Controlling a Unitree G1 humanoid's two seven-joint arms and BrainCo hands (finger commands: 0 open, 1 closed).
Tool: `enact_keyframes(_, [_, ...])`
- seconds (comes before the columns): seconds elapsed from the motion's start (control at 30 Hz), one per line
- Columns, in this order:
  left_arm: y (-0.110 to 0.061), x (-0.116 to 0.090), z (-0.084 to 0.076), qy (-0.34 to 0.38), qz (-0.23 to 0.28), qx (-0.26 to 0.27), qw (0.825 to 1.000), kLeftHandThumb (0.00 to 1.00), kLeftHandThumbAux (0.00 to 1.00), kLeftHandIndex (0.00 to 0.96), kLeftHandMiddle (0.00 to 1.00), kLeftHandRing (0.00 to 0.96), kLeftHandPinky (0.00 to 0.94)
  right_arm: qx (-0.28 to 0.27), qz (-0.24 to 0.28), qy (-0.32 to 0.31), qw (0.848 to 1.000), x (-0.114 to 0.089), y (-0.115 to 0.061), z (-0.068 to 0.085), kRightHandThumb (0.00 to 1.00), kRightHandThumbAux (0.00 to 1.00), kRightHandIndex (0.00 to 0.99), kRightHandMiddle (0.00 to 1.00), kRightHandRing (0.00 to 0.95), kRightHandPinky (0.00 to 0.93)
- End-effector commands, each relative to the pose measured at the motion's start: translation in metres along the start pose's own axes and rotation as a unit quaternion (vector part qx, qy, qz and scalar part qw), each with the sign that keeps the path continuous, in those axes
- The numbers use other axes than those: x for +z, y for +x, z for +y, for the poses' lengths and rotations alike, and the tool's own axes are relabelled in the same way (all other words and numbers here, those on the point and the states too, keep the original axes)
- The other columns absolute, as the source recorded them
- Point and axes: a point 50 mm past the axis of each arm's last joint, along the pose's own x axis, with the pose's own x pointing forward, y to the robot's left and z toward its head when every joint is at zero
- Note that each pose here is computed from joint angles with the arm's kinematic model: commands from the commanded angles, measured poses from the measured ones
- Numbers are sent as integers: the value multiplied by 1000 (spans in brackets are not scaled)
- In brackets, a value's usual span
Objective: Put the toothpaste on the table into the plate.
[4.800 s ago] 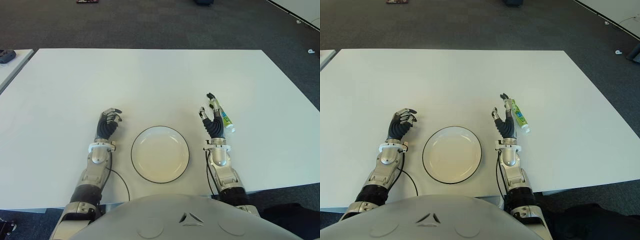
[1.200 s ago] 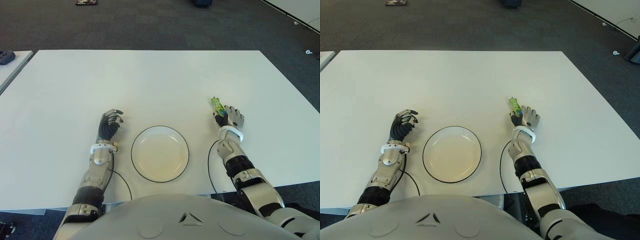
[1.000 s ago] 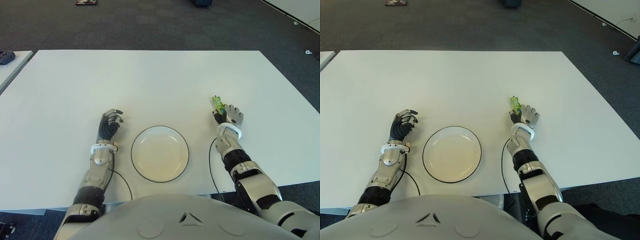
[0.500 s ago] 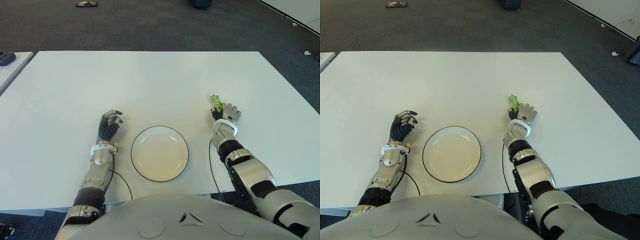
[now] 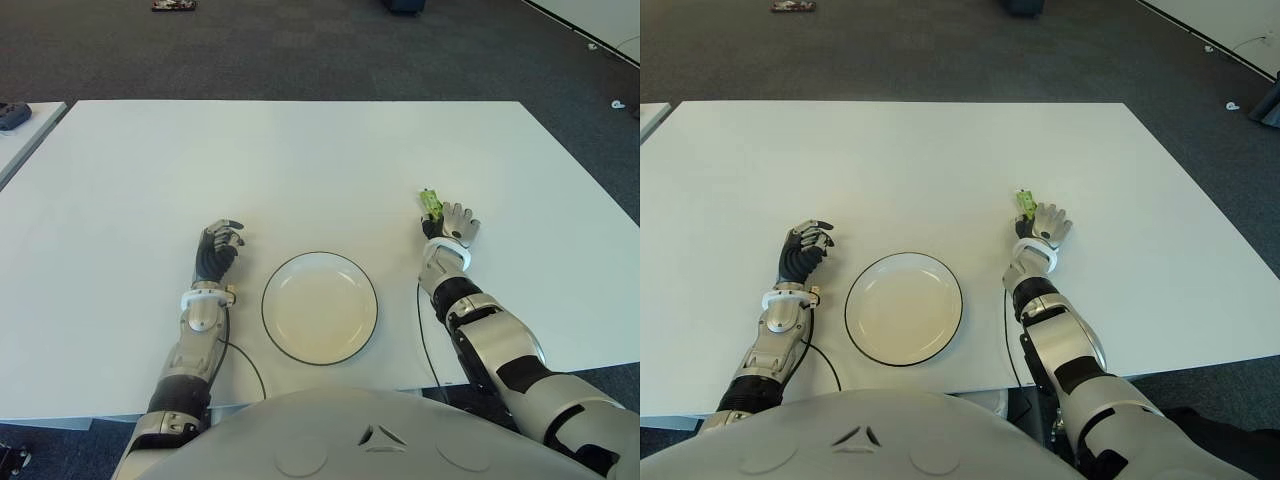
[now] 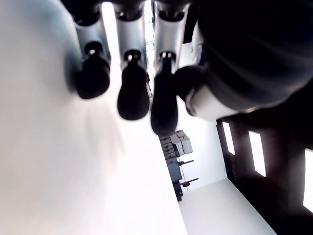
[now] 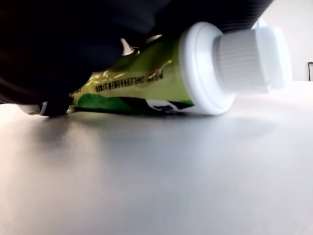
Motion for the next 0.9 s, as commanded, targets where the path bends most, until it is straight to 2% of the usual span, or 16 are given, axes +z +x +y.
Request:
enact_keyframes(0.03, [-6, -12, 1, -2, 37, 7, 999, 707, 719, 435, 725, 726, 716, 75, 26, 13, 997, -7, -19, 34, 616, 359, 134, 120, 150, 264])
enact_keyframes(0.17, [-6, -13, 1, -3, 38, 8, 999, 708, 718, 436, 727, 729, 725, 62, 23, 27, 997, -7, -20, 34, 600, 354, 251, 249, 272, 362])
enact_keyframes(0.2, [-6, -13, 2, -3, 37, 7, 999, 708, 718, 436, 728, 731, 728, 59, 21, 32, 998, -8, -19, 34, 594, 363, 327, 300, 312, 396])
enact_keyframes(0.23, [-6, -13, 2, -2, 37, 7, 999, 707, 719, 436, 728, 732, 731, 57, 20, 35, 998, -9, -19, 34, 635, 484, 366, 345, 345, 417])
enact_keyframes(0.33, [-5, -13, 2, -1, 36, 7, 999, 707, 719, 436, 728, 735, 733, 51, 17, 46, 998, -10, -18, 34, 684, 628, 413, 417, 398, 450])
enact_keyframes(0.47, [-5, -13, 3, 2, 34, 6, 999, 707, 719, 436, 728, 736, 734, 34, 7, 80, 996, -10, -19, 34, 704, 680, 434, 509, 478, 508])
enact_keyframes(0.53, [-5, -13, 3, 2, 34, 6, 999, 707, 719, 436, 727, 733, 727, 26, 2, 100, 995, -10, -19, 33, 709, 691, 439, 587, 574, 601])
enact_keyframes(0.63, [-5, -13, 3, 0, 34, 8, 999, 707, 719, 436, 725, 729, 719, 20, 2, 123, 992, -10, -20, 34, 712, 698, 442, 673, 655, 682])
enact_keyframes(0.9, [-4, -13, 4, -3, 38, 12, 999, 707, 719, 436, 725, 726, 716, 20, 16, 162, 987, -10, -19, 34, 713, 708, 442, 762, 744, 768])
